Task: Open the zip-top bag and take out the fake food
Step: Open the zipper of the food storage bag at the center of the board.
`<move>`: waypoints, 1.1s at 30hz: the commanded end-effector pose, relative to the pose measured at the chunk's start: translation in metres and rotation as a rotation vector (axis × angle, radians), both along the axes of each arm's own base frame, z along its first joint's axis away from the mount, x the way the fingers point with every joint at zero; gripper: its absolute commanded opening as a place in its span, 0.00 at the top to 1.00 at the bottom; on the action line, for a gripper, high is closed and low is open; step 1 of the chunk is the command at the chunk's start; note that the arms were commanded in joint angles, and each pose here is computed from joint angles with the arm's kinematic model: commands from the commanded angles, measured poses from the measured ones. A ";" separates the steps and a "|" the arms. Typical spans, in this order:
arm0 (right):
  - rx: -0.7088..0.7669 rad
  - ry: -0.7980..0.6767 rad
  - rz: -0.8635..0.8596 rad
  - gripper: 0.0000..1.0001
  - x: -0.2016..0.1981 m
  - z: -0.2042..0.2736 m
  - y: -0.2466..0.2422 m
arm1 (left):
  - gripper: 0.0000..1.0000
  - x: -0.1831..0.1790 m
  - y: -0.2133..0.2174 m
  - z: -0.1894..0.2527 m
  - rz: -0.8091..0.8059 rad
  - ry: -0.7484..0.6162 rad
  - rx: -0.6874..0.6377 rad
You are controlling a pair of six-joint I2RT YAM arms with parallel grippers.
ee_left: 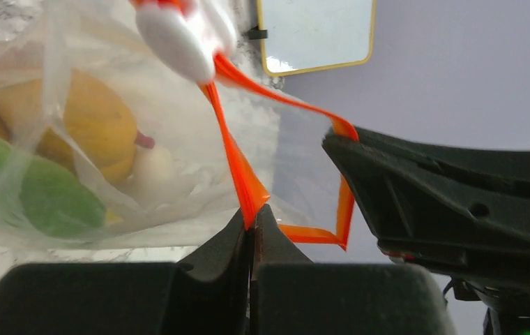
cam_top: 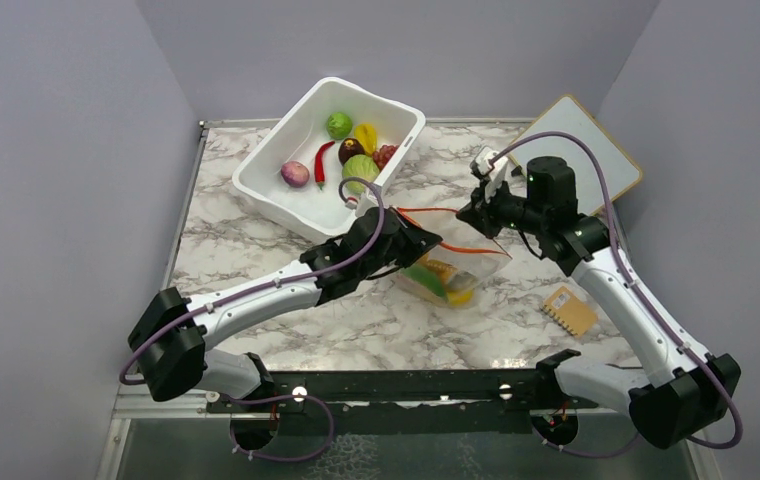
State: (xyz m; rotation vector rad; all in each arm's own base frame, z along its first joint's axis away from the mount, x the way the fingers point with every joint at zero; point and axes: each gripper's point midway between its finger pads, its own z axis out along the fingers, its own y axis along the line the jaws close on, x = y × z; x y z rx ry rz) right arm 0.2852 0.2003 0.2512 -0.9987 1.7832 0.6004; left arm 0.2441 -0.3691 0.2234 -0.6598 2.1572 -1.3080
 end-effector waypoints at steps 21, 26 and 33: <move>0.057 0.002 -0.962 0.99 0.022 0.041 -0.154 | 1.00 0.037 -0.102 0.031 -0.704 -0.307 0.158; 0.216 0.285 -0.631 0.99 -0.007 -0.020 -0.080 | 0.83 0.038 -0.066 -0.044 -0.722 -0.170 0.267; 0.327 0.425 -0.617 0.99 -0.006 -0.042 -0.059 | 0.45 0.017 -0.025 -0.074 -0.652 -0.109 0.343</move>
